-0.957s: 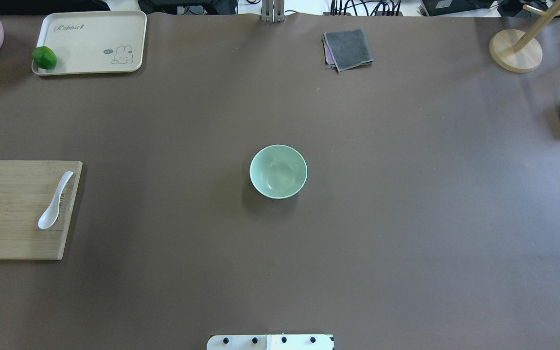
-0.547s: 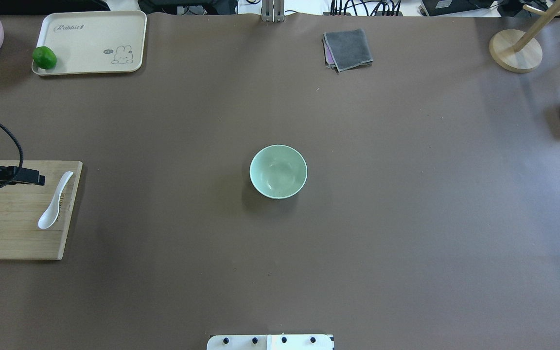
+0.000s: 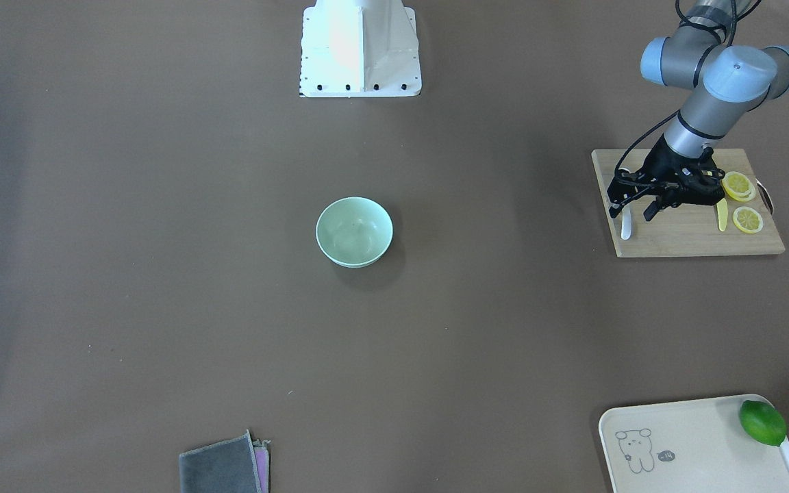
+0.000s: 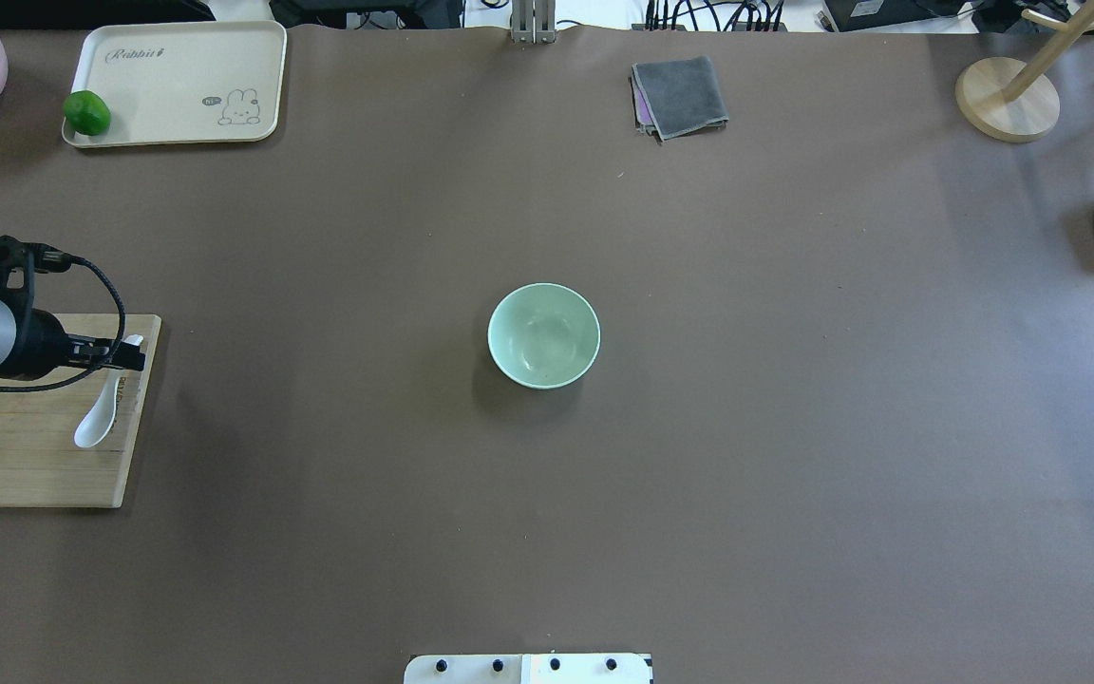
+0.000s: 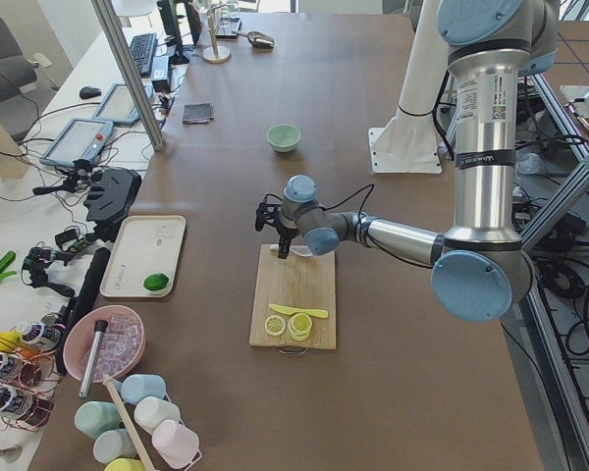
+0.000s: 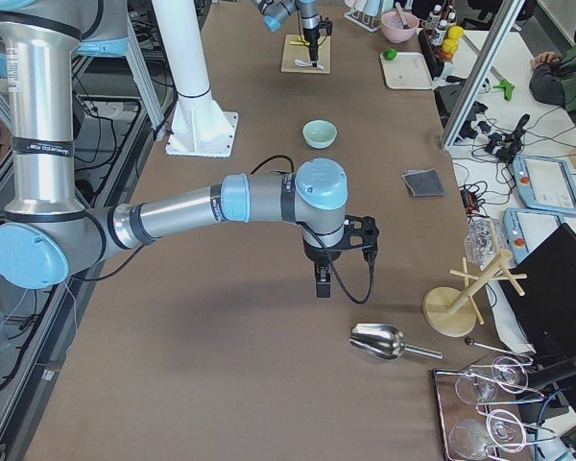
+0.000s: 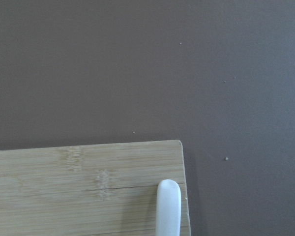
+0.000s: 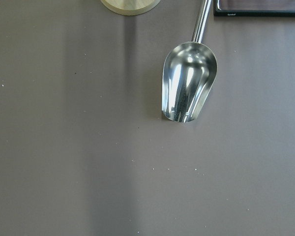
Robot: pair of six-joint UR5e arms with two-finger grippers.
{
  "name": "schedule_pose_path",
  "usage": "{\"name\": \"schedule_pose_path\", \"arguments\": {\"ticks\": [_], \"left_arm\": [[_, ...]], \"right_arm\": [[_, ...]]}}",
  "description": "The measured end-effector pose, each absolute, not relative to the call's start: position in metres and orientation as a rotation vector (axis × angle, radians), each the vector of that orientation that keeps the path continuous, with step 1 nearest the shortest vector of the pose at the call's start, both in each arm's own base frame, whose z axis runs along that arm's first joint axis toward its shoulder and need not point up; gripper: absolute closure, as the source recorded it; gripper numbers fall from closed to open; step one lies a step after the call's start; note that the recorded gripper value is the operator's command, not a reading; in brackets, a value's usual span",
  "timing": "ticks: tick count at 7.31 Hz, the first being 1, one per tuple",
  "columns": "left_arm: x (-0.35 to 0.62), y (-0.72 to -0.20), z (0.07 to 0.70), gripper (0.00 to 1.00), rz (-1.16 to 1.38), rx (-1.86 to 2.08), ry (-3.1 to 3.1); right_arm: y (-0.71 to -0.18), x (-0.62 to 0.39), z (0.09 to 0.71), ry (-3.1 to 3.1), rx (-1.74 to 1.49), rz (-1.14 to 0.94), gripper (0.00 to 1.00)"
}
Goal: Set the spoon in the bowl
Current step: 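Reach the left gripper down to the white spoon and grasp it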
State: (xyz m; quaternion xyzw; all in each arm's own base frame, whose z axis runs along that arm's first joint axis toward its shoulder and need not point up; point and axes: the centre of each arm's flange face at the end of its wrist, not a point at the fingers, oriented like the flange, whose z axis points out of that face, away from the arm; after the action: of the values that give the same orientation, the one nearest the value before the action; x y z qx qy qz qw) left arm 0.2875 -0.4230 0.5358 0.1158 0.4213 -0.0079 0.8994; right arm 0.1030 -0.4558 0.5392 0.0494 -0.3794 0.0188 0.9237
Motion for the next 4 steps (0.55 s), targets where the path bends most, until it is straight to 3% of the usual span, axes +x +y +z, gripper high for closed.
{"name": "schedule_pose_path", "arguments": {"ticks": [1,2,4], "left_arm": [[0.2884,-0.4226,0.5363,0.59,-0.013,0.239,0.871],[0.2891,-0.4221,0.5367,0.68,-0.01,0.239,0.87],[0.2897,-0.4219,0.5355,1.0,-0.01,0.239,0.872]], "right_arm": [[-0.455,0.103,0.54,-0.778,0.1,0.04,0.0],[-0.454,0.1031,0.5411,-0.776,0.098,0.04,0.0],[-0.452,0.1032,0.543,-0.773,0.094,0.043,0.0]]}}
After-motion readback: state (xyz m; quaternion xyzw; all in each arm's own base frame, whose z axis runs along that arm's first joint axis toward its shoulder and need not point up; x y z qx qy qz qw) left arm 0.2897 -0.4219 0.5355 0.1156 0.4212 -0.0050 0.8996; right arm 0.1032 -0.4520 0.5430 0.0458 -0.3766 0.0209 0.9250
